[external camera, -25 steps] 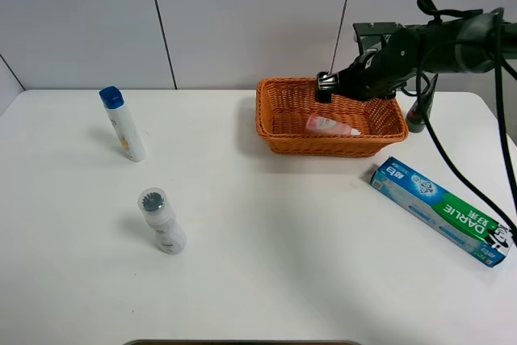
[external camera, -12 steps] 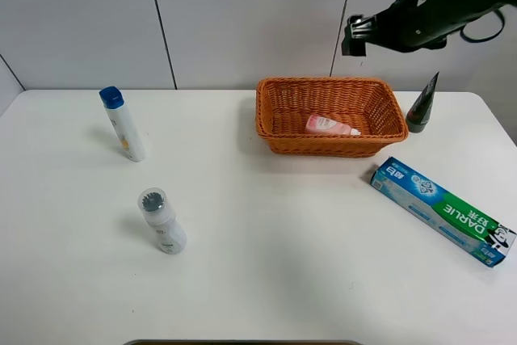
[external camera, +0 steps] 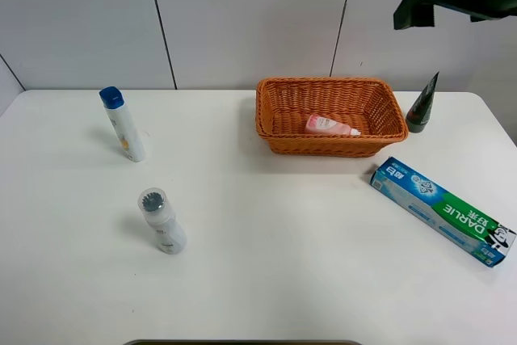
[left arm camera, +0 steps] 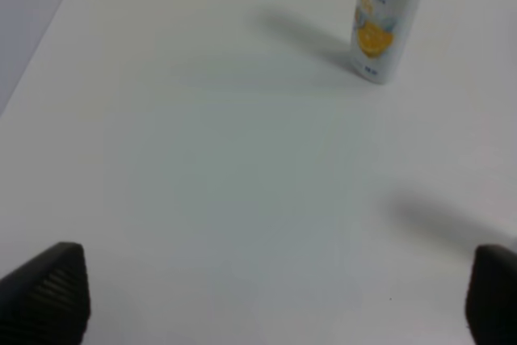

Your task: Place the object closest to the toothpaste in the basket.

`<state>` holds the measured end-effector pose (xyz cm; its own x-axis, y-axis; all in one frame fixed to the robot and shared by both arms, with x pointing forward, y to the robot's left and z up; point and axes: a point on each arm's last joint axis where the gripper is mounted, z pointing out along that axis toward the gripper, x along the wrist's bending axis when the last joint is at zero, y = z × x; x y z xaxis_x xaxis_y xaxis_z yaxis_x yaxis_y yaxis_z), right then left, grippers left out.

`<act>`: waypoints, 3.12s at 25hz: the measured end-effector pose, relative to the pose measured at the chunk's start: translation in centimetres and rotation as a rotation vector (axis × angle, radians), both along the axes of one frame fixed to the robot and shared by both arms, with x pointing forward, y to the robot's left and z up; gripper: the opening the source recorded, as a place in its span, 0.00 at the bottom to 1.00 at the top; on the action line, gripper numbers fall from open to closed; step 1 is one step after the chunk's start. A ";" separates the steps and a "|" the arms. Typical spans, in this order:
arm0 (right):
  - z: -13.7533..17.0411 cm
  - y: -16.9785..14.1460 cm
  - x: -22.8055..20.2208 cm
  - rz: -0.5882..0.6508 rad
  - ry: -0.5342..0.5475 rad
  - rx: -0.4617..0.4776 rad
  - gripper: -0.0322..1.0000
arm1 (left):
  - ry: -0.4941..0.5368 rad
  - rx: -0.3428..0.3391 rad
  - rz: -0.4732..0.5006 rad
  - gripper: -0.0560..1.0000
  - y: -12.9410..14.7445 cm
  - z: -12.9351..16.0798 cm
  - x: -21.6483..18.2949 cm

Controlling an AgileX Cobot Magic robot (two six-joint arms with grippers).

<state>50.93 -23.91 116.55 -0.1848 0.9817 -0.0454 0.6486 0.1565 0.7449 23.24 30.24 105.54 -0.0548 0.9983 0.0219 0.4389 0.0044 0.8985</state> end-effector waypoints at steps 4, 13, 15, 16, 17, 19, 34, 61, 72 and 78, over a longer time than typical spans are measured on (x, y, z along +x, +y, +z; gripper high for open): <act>1.9 -0.9 -3.3 -0.001 0.005 -0.020 0.99 | 0.000 0.000 0.000 0.94 0.0 0.0 0.0; 6.6 -3.3 -12.8 -0.008 -0.149 0.013 0.99 | 0.000 0.000 0.000 0.94 0.0 0.0 0.0; 7.2 -3.8 -14.8 -0.011 -0.176 0.021 0.99 | 0.000 0.000 0.000 0.94 0.0 0.0 0.0; 7.4 -4.1 -16.0 -0.013 -0.189 0.025 0.99 | 0.000 0.000 0.000 0.94 0.0 0.0 0.0; 7.6 -4.4 -17.1 -0.015 -0.200 0.029 0.99 | 0.000 0.000 0.000 0.94 0.0 0.0 0.0; 7.7 -4.9 -19.0 -0.019 -0.214 0.035 0.99 | 0.000 0.000 0.000 0.94 0.0 0.0 0.0; 8.2 -6.2 -30.2 -0.064 -0.477 0.131 0.99 | 0.000 0.000 0.000 0.94 0.0 0.0 0.0; -8.8 -6.1 -29.7 -0.167 -0.268 0.074 0.99 | 0.000 0.000 0.000 0.94 0.0 0.0 0.0; -11.2 -6.1 -27.8 -0.170 -0.248 0.065 0.99 | 0.000 0.000 0.000 0.94 0.0 0.0 0.0; -11.3 -6.1 -27.7 -0.170 -0.244 0.064 0.99 | 0.000 0.000 0.000 0.94 0.0 0.0 0.0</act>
